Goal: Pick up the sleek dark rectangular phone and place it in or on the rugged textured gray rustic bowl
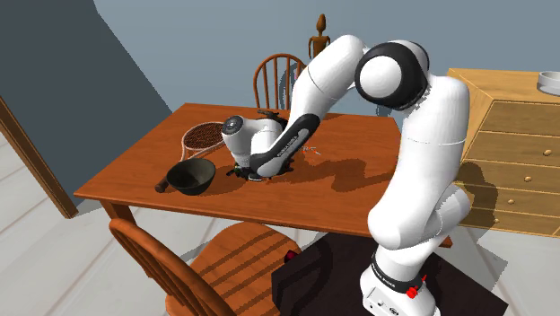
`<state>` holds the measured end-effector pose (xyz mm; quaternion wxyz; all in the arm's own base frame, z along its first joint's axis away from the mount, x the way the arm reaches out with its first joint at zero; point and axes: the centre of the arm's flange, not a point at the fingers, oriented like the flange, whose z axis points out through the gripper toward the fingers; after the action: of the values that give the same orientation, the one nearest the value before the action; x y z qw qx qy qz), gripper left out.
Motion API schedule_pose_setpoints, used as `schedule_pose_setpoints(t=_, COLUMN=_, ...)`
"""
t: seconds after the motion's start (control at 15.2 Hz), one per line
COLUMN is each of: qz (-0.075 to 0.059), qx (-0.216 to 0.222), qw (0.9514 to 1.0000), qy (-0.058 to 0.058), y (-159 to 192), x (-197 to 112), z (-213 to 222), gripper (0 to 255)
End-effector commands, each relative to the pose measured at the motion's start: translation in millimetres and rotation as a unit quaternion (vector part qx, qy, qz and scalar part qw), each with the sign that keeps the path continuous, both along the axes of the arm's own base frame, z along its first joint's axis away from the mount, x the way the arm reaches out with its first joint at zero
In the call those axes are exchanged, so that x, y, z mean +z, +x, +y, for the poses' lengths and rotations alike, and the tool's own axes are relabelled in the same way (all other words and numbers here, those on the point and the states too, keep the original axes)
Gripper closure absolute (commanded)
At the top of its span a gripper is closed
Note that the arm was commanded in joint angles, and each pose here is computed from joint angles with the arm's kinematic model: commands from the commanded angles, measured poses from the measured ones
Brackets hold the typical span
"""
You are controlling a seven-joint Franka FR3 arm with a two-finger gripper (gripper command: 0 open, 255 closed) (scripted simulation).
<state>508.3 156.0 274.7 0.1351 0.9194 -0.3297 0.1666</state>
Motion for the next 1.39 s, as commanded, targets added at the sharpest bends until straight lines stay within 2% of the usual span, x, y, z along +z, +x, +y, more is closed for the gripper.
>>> schedule_pose_setpoints(t=0.0, qz=-0.02, qx=-0.02, qw=0.9995, qy=-0.01, y=23.3, x=-12.4, z=2.4, gripper=0)
schedule_pose_setpoints(t=0.13, qz=-0.037, qx=-0.039, qw=0.9984, qy=-0.019, y=45.0, x=-25.5, z=3.9, gripper=0)
schedule_pose_setpoints(t=0.2, qz=-0.041, qx=-0.043, qw=0.998, qy=-0.021, y=50.0, x=-28.4, z=4.1, gripper=0)
schedule_pose_setpoints(t=0.73, qz=-0.041, qx=-0.043, qw=0.998, qy=-0.021, y=60.3, x=-63.3, z=-12.5, gripper=0)
schedule_pose_setpoints(t=1.19, qz=-0.041, qx=-0.043, qw=0.998, qy=-0.021, y=60.3, x=-63.3, z=-12.5, gripper=0)
schedule_pose_setpoints(t=1.25, qz=-0.041, qx=-0.043, qw=0.998, qy=-0.021, y=60.4, x=-63.5, z=-12.1, gripper=255)
schedule_pose_setpoints(t=1.32, qz=-0.041, qx=-0.043, qw=0.998, qy=-0.021, y=60.5, x=-63.4, z=-12.1, gripper=255)
